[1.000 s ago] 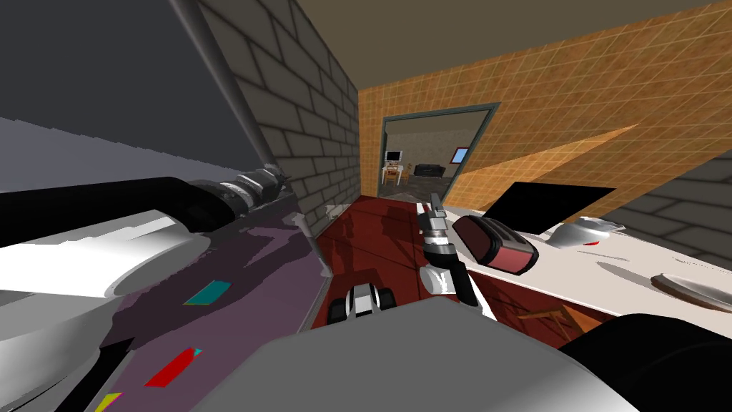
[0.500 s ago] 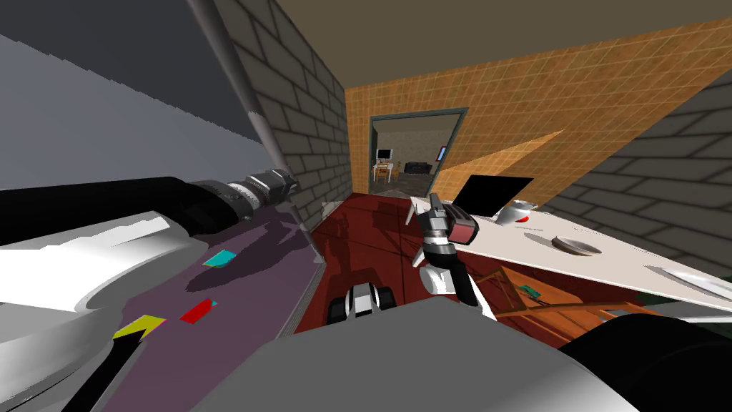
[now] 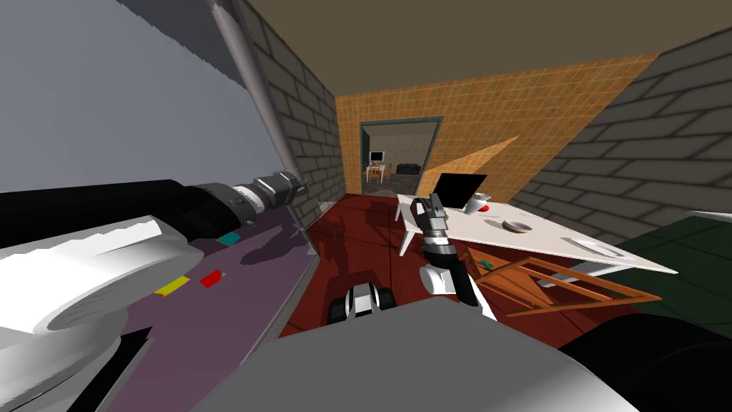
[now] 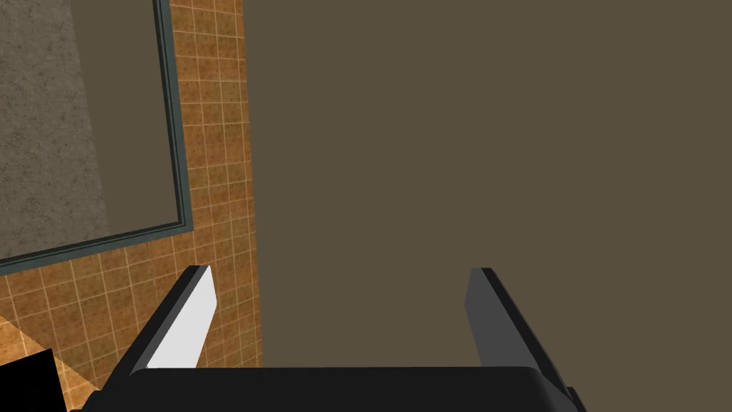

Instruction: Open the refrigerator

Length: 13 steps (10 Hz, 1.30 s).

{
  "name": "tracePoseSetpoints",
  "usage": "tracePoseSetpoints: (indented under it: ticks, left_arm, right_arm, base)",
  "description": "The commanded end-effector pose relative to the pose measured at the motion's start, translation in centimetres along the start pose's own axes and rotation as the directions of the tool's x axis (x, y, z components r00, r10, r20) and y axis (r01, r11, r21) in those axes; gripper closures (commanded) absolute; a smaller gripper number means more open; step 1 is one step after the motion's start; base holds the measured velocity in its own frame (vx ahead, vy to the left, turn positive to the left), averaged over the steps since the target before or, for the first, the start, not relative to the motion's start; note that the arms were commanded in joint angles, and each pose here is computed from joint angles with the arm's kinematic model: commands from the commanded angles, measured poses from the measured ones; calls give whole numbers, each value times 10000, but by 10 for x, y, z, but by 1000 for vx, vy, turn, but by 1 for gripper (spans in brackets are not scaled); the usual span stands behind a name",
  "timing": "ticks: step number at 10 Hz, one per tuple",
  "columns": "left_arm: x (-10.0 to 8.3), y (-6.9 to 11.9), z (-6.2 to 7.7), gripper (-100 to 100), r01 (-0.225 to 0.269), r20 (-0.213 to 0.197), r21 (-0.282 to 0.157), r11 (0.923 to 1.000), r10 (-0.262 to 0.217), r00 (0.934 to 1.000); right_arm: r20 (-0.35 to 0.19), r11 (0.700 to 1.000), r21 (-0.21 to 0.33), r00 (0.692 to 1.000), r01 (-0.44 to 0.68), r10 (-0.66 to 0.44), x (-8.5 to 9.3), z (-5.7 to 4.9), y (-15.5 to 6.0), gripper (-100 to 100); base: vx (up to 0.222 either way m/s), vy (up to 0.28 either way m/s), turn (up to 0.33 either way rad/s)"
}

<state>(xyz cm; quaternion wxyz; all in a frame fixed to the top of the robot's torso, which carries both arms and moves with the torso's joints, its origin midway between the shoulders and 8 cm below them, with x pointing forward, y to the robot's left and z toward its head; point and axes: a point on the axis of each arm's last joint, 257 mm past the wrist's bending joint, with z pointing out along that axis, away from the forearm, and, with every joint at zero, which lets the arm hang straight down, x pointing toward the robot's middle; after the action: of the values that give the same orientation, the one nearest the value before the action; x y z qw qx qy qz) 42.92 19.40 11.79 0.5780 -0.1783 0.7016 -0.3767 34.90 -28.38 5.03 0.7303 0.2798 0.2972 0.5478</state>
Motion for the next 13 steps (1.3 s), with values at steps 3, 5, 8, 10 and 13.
tracePoseSetpoints:
  ticks: [3,5,8,10,13]
  left_arm:
    - [14,-22,0,100,-65,-484,687,9976,98,9988]
    - [23,-36,-1,100,-89,-792,1152,9933,181,9967]
    - [31,-51,-3,100,-97,-1087,1621,9867,277,9937]
    - [36,-59,-4,100,-96,-1229,1856,9826,329,9919]
    - [48,-60,-3,100,-9,-1642,1932,9811,333,9859]
  right_arm:
    - [-1,10000,-2,10000,0,0,0,0,0,0]
    - [-1,10000,-3,10000,-1,1,0,0,0,0]
    - [0,10000,-1,10000,-1,1,0,0,0,0]
    - [-1,10000,-1,10000,0,0,0,0,0,0]
    - [-1,10000,-1,10000,0,0,0,0,0,0]
  base:
    - [-261,-23,-110]
    - [-340,-32,-131]
    - [-301,-79,-83]
    - [-251,-24,-101]
    - [-246,-52,-74]
